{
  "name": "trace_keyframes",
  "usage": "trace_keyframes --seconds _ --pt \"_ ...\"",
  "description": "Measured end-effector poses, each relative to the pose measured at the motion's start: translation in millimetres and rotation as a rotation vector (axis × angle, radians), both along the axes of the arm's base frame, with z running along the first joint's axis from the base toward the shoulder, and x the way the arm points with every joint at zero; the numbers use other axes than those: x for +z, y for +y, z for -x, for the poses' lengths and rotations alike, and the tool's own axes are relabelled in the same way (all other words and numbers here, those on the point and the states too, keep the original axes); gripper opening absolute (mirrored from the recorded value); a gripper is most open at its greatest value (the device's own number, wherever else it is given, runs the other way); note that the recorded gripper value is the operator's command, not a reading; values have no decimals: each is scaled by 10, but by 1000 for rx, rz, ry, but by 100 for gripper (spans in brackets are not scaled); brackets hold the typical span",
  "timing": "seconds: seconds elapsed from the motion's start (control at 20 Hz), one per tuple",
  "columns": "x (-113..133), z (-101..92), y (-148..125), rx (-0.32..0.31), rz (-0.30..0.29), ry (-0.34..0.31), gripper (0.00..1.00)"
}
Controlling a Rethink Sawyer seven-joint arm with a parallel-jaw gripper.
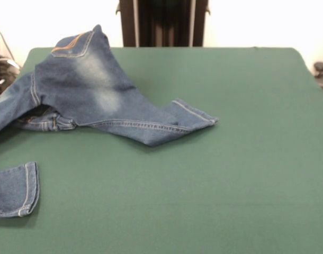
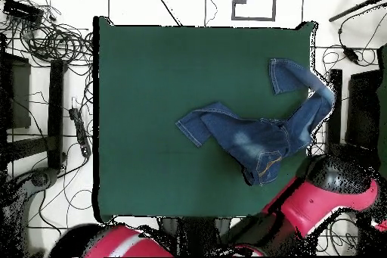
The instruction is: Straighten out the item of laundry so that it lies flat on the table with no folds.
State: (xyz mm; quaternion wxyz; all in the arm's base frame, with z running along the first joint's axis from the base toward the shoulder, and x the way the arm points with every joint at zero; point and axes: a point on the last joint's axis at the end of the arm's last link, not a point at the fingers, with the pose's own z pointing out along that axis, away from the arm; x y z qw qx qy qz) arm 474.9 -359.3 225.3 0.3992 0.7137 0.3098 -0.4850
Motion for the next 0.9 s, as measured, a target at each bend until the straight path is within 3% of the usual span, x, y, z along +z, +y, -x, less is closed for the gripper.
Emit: trace_keyframes --seconds 0.05,0.1,0.2,0.3,0.6,0.9 --pt "-29 18 -23 -3 -19 -9 100" --pt "-120 75 -93 -8 -80 -39 100" --pt "-170 101 -126 -6 -114 -54 100" --pt "-255 133 -185 26 -181 -63 100" --pt "-375 82 -173 122 -267 -34 100" --pt "-569 -80 -65 253 -351 34 100"
